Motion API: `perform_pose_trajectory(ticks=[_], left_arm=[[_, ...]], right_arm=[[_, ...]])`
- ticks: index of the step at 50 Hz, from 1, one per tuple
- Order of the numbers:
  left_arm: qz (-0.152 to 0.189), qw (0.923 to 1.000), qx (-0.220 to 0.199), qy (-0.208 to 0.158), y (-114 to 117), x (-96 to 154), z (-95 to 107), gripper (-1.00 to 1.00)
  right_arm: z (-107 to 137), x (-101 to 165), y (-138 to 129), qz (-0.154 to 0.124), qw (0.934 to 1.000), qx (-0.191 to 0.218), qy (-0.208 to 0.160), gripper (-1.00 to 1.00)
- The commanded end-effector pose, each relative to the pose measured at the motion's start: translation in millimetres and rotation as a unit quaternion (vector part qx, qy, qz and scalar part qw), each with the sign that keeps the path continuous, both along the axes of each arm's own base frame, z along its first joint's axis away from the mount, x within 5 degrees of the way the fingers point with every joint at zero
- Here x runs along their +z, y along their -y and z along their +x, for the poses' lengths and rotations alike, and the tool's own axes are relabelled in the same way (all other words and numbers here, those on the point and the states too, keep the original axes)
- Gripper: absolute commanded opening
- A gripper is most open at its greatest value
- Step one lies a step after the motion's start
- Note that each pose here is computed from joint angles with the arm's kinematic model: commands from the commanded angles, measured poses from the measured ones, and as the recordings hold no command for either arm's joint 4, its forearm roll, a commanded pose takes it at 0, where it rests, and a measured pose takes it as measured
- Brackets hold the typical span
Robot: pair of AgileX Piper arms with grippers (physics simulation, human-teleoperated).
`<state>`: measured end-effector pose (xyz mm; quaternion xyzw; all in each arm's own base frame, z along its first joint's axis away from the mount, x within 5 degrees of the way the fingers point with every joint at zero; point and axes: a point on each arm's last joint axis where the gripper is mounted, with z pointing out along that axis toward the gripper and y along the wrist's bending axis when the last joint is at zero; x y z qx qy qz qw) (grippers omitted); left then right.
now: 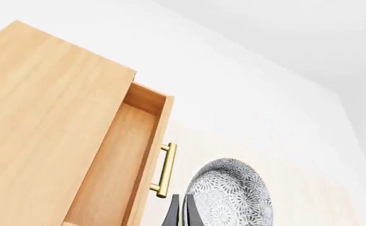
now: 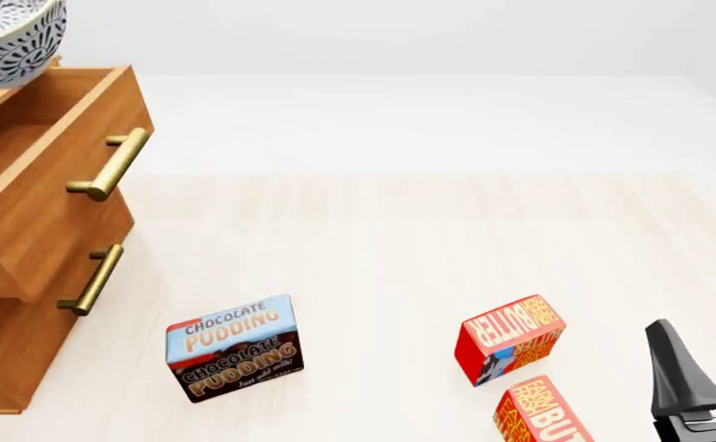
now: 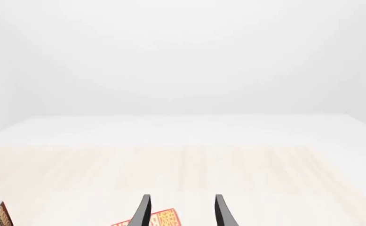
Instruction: Put the bowl in the top drawer of the cabinet.
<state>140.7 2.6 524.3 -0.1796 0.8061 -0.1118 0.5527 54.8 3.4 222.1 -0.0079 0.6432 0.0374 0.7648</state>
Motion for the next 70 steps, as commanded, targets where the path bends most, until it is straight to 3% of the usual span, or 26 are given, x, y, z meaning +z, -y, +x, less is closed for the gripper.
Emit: perform_pose_trajectory(ticks=[1,17,25,50,70], left_arm=[[-0.010,0.9997,0.022,-0.004,-5.4,7.0,2.8,-1.00],[-0.012,0.9983,0.057,-0.003,-16.4,15.3,11.4,-1.00],[-0.028,0.9957,0.087,-0.016,-24.9,9.2,18.1,-1.00],[-0.077,0.9846,0.157,0.009,-40.6,8.9,13.3,-1.00],[-0.062,0.9757,0.210,-0.012,-65.9,8.1,24.2,-1.00]], right_arm=[[0.0,0.2,-0.1,0.001,1.0000,0.001,0.001,1.00],[-0.1,0.3,0.0,0.000,1.0000,0.000,0.002,1.00],[-0.1,0.3,-0.1,0.000,1.0000,0.001,0.002,1.00],[-0.1,0.5,-0.2,0.001,1.0000,0.002,0.003,1.00],[-0.2,0.9,-0.2,0.001,1.0000,0.002,0.005,1.00]])
